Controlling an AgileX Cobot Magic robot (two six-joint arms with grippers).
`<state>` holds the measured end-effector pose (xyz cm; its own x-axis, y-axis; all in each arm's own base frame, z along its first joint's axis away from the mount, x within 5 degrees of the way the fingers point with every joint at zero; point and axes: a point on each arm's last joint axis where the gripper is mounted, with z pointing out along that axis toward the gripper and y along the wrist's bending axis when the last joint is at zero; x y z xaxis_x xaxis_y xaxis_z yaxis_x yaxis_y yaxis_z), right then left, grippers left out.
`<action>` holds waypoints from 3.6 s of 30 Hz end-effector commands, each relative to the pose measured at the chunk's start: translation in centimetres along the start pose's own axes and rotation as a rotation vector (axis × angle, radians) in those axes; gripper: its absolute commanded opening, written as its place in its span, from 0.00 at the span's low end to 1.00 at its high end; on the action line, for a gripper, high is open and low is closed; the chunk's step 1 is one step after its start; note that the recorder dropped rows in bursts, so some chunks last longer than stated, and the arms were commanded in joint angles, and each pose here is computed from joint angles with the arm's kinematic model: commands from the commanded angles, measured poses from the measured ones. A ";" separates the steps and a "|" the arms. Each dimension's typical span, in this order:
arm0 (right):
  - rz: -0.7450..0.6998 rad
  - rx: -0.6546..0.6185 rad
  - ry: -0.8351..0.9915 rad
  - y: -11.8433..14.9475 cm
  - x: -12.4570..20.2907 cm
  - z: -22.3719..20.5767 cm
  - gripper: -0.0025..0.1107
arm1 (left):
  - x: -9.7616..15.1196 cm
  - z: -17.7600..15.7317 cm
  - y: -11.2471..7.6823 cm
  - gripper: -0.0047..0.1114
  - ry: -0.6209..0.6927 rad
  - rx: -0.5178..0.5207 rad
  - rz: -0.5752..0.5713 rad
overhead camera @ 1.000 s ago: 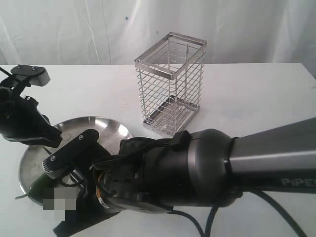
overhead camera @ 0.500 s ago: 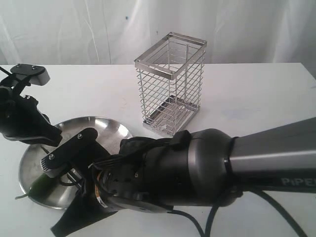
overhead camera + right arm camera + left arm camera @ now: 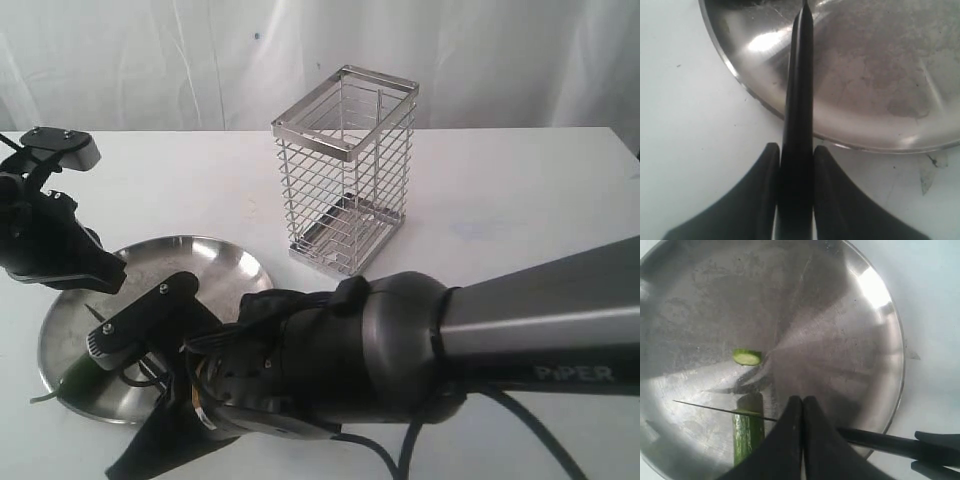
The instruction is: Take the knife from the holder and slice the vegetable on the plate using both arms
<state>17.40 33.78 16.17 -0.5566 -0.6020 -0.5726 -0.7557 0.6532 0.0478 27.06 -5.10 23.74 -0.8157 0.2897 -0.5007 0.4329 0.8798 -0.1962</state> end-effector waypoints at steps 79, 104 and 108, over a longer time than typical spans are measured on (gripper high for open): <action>-0.026 -0.008 0.008 1.0 0.2 -0.2 0.02 | 3.5 7.6 2.5 0.04 0.259 0.022 -0.015; -0.056 0.000 0.014 0.7 0.3 -0.2 0.02 | 1.5 1.6 1.3 0.04 0.059 -0.097 0.085; -0.081 0.021 0.051 0.3 0.9 1.0 0.02 | 1.4 1.8 1.6 0.04 0.058 -0.117 0.100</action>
<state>16.67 33.97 15.43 -0.5283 -0.6547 -0.5407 -0.7817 0.6236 0.0087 27.36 -3.98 21.42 -0.7872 0.3988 -0.4703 0.4731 0.8798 -0.0459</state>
